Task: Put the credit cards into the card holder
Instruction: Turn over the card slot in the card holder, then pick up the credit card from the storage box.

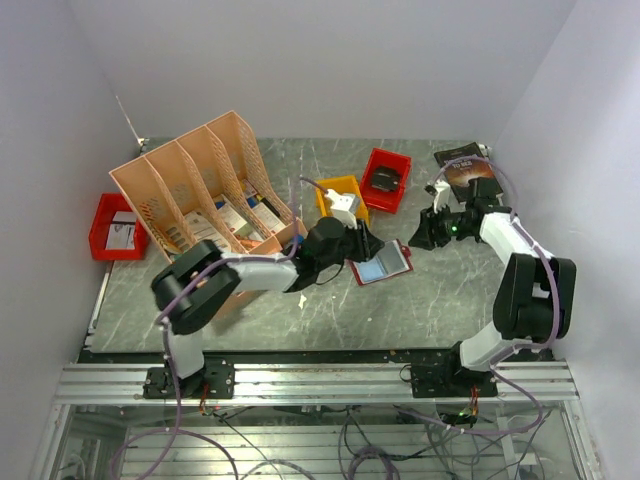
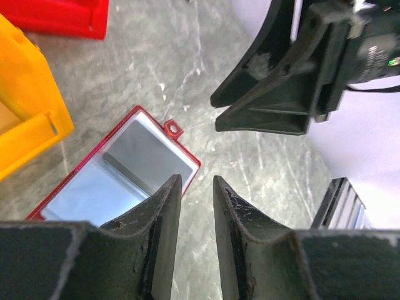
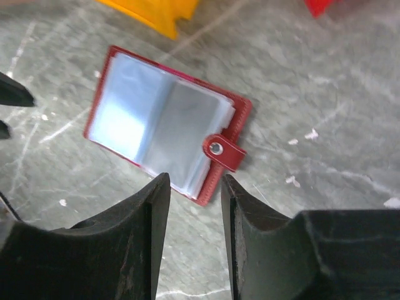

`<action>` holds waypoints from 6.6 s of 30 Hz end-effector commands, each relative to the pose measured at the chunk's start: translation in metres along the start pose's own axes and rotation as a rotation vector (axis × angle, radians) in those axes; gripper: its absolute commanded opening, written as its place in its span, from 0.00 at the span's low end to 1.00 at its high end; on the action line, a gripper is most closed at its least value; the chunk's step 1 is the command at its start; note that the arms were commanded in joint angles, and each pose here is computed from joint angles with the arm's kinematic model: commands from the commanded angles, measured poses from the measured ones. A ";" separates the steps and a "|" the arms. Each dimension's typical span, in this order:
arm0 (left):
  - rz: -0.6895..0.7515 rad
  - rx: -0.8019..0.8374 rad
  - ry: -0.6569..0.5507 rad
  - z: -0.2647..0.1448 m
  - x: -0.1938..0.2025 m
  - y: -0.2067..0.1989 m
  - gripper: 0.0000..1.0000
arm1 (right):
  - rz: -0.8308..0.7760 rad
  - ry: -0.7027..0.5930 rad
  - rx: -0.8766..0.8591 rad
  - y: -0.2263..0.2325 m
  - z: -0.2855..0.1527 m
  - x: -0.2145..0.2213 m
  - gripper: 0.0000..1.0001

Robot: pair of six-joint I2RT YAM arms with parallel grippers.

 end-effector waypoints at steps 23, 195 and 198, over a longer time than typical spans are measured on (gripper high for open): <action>-0.031 -0.092 -0.180 -0.133 -0.013 0.026 0.57 | 0.054 0.173 -0.129 0.000 0.062 0.022 0.12; -0.056 -0.286 -0.052 -0.090 0.047 0.058 0.34 | -0.810 0.464 -0.771 0.117 0.171 -0.052 0.13; -0.056 -0.287 -0.053 -0.090 0.047 0.058 0.35 | -0.810 0.463 -0.777 0.119 0.172 -0.050 0.14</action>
Point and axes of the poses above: each gripper's point midway between its finger pads, its own z axis out along the fingers, its own y axis along the line the jaws close on, x = y × z, the point moved 9 cm from there along -z, back along the fingers, and after that the axes turned 10 degrees about -z, right-handed, at the moved point
